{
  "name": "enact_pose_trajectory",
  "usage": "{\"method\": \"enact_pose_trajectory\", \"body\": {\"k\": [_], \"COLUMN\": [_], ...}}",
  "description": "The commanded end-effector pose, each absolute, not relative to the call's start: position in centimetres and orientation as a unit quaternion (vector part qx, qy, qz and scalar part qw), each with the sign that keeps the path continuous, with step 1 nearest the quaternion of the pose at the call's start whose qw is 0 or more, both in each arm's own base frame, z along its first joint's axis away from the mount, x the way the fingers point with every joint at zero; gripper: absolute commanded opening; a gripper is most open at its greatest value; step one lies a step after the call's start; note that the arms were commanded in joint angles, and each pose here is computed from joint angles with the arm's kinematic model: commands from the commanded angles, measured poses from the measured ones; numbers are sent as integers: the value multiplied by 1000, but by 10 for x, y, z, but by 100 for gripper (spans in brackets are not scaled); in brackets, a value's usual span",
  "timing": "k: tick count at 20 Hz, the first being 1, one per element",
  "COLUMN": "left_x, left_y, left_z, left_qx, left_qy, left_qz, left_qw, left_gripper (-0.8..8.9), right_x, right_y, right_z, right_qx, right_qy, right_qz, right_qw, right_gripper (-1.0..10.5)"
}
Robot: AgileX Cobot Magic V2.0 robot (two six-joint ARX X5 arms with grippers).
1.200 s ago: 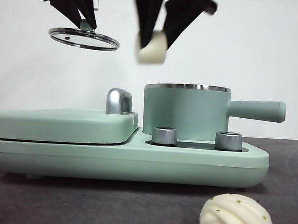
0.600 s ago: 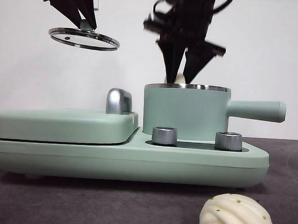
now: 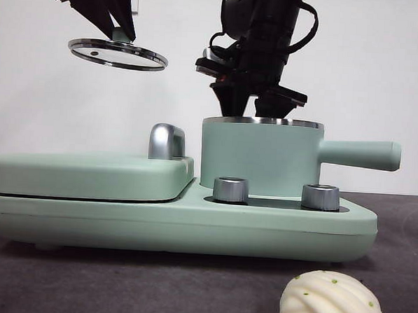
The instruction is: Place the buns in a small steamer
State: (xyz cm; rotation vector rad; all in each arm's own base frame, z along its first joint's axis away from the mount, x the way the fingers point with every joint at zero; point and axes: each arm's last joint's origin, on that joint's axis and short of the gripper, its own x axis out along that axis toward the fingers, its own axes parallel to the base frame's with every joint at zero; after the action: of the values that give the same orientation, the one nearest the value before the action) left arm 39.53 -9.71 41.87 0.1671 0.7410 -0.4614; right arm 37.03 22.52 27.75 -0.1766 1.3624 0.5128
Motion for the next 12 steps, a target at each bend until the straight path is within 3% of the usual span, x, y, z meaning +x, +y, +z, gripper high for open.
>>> {"method": "enact_pose_trajectory", "body": {"k": [1,6,12], "left_x": [395,395,396], "left_y": [-98,-97,-95], "left_z": [430,430,429], "left_qx": [80,80,79], "left_qy": [332,332,333], "left_qz": [-227,-226,-224], "left_qw": [912,912,913], "left_gripper": [18,19,18], "right_x": [374,374,369], "right_y": [232,232,227], "right_z": [276,282,319], "right_qx": [-85,-84,-94], "right_qy": [614,605,586], "right_qz": [242,243,229], "right_qw": [746,753,772], "right_gripper": [322,339,378]}}
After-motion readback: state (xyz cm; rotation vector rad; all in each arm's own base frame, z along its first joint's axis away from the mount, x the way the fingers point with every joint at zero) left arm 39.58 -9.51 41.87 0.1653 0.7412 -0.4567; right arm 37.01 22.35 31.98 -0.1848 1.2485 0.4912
